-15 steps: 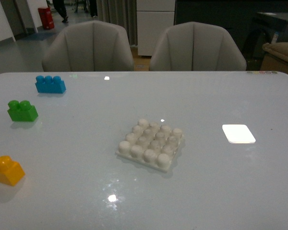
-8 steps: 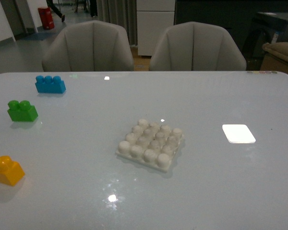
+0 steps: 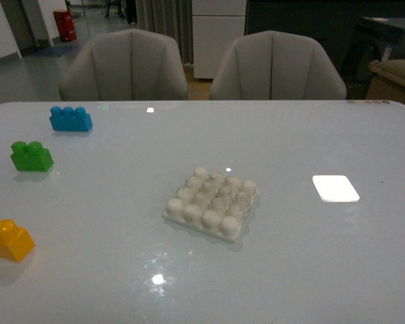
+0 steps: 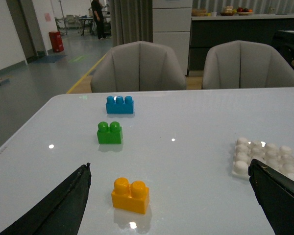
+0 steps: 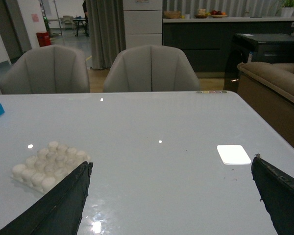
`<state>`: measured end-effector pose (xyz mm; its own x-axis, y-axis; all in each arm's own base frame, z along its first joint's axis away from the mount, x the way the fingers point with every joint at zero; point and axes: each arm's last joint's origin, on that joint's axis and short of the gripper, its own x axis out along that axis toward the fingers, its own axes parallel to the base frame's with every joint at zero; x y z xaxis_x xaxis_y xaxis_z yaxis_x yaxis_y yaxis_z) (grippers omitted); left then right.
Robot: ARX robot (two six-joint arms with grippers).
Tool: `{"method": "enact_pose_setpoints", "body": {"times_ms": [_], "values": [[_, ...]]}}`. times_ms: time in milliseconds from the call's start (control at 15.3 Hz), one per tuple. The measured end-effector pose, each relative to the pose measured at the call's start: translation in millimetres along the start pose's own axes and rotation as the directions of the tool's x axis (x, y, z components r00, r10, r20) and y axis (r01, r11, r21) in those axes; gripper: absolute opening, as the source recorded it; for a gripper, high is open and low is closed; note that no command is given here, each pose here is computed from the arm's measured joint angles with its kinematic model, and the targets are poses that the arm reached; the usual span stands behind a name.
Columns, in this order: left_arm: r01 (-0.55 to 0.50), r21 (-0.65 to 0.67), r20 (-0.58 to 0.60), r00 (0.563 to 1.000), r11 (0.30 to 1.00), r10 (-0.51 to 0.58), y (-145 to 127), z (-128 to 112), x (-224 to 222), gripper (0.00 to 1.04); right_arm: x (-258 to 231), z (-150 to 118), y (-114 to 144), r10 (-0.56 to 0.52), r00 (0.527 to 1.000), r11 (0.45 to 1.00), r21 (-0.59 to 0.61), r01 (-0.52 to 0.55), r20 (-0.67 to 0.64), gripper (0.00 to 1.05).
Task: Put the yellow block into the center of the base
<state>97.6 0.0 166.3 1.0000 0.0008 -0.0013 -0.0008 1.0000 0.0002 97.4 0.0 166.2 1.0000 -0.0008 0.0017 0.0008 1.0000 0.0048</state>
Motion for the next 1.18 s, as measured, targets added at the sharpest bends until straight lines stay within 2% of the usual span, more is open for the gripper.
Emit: {"method": "enact_pose_setpoints", "body": {"times_ms": [65, 131, 196, 392, 588, 718, 784, 914, 1045, 1176], "values": [[-0.01, -0.003, -0.034, 0.999, 1.0, 0.01, 0, -2, 0, 0.98, 0, 0, 0, 0.0, 1.0, 1.0, 0.0, 0.0, 0.0, 0.98], [-0.081, 0.003, -0.222, 0.972, 0.997, 0.08, -1, -1, 0, 0.98, 0, 0, 0, 0.0, 1.0, 1.0, -0.001, 0.0, 0.0, 0.98], [-0.102, 0.011, -0.282, 0.954, 0.995, 0.101, -1, 7, 2, 0.98, 0, 0, 0, 0.001, 1.0, 1.0, -0.002, -0.001, 0.001, 0.98], [-0.086, -0.029, -0.127, 0.989, 0.996, 0.081, 5, 40, 14, 0.98, 0, 0, 0, 0.0, 1.0, 1.0, -0.002, 0.0, 0.001, 0.98], [-0.016, 0.003, -0.147, 0.989, 1.0, 0.016, 28, 32, 67, 0.98, 0, 0, 0, 0.0, 1.0, 1.0, -0.002, 0.0, 0.0, 0.98], [0.025, 0.027, -0.124, 0.992, 0.999, -0.021, 42, 38, 117, 0.98, 0, 0, 0, 0.0, 1.0, 1.0, -0.002, 0.0, 0.0, 0.98], [0.067, 0.037, -0.152, 0.987, 0.997, -0.06, 48, 32, 152, 0.98, 0, 0, 0, 0.0, 1.0, 1.0, -0.002, 0.0, 0.0, 0.98], [0.11, 0.041, -0.272, 0.958, 0.993, -0.095, 53, 0, 191, 0.98, 0, 0, 0, 0.0, 1.0, 1.0, -0.002, 0.0, 0.0, 0.98], [0.152, 0.042, -0.375, 0.918, 0.987, -0.126, 56, -37, 216, 0.98, 0, 0, 0, 0.0, 1.0, 1.0, -0.002, 0.0, 0.0, 0.98], [0.16, 0.032, -0.429, 0.894, 0.987, -0.131, 61, -58, 226, 0.98, 0, 0, 0, 0.0, 1.0, 1.0, -0.002, 0.0, 0.0, 0.98]]}}
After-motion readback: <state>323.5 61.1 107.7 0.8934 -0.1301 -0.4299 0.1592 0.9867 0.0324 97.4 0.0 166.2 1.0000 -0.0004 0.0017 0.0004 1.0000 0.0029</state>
